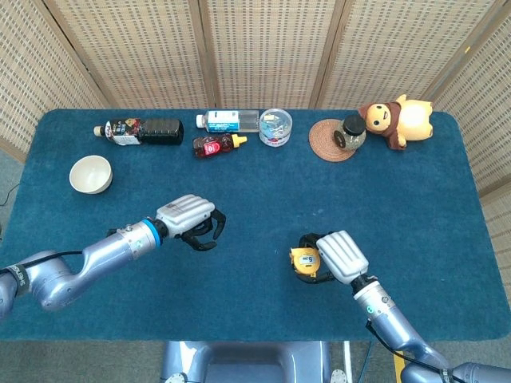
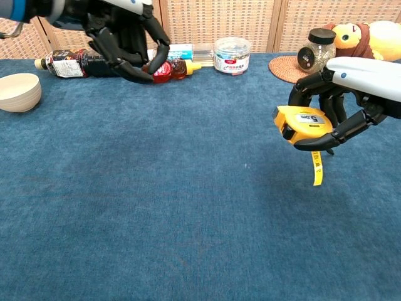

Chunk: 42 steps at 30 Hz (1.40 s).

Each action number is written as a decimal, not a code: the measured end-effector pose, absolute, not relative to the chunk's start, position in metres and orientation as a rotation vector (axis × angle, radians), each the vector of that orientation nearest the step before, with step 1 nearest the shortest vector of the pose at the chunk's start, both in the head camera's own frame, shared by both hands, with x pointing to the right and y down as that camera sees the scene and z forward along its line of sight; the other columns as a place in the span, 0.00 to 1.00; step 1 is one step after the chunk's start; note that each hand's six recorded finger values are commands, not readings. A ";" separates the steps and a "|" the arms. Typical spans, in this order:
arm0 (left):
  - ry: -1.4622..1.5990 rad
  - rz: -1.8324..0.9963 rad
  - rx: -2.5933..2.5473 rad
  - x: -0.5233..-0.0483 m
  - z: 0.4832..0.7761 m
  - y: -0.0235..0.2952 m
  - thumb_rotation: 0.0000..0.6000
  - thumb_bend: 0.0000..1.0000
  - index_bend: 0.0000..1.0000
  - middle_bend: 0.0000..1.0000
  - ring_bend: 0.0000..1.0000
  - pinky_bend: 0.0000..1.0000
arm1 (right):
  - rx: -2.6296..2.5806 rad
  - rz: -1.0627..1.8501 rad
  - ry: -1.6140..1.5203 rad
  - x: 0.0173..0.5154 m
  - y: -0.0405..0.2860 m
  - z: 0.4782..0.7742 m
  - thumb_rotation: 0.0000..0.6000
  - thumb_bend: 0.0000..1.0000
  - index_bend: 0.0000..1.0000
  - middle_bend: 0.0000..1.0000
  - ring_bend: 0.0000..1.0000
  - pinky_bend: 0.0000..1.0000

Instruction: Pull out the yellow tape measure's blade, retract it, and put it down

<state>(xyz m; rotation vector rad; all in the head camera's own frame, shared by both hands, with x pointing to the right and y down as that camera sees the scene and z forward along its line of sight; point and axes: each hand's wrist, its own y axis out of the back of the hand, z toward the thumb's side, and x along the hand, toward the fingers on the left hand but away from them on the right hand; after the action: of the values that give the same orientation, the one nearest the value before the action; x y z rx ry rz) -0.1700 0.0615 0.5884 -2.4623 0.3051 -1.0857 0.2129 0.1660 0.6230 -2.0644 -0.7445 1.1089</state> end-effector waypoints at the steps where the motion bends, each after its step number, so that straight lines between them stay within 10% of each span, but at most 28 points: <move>1: 0.300 -1.083 -2.465 -0.166 0.589 0.061 0.96 0.33 0.57 0.93 0.93 0.94 | -2.065 1.107 -0.743 0.212 0.166 0.623 0.67 0.26 0.56 0.60 0.63 0.58; 10: 0.235 -1.081 -2.501 -0.137 0.593 0.063 0.69 0.33 0.56 0.94 0.94 0.94 | -2.078 1.088 -0.744 0.206 0.168 0.621 0.67 0.26 0.56 0.60 0.63 0.59; 42: 0.255 -0.969 -2.488 -0.077 0.612 0.072 0.77 0.38 0.55 0.94 0.94 0.94 | -2.092 1.041 -0.771 0.197 0.167 0.613 0.68 0.26 0.56 0.60 0.63 0.59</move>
<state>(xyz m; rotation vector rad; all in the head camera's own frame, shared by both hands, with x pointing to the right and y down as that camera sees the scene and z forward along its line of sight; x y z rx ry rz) -0.0772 0.0721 0.6124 -2.4884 0.2554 -0.9694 0.1967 0.1670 0.6132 -2.0924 -0.7714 1.0413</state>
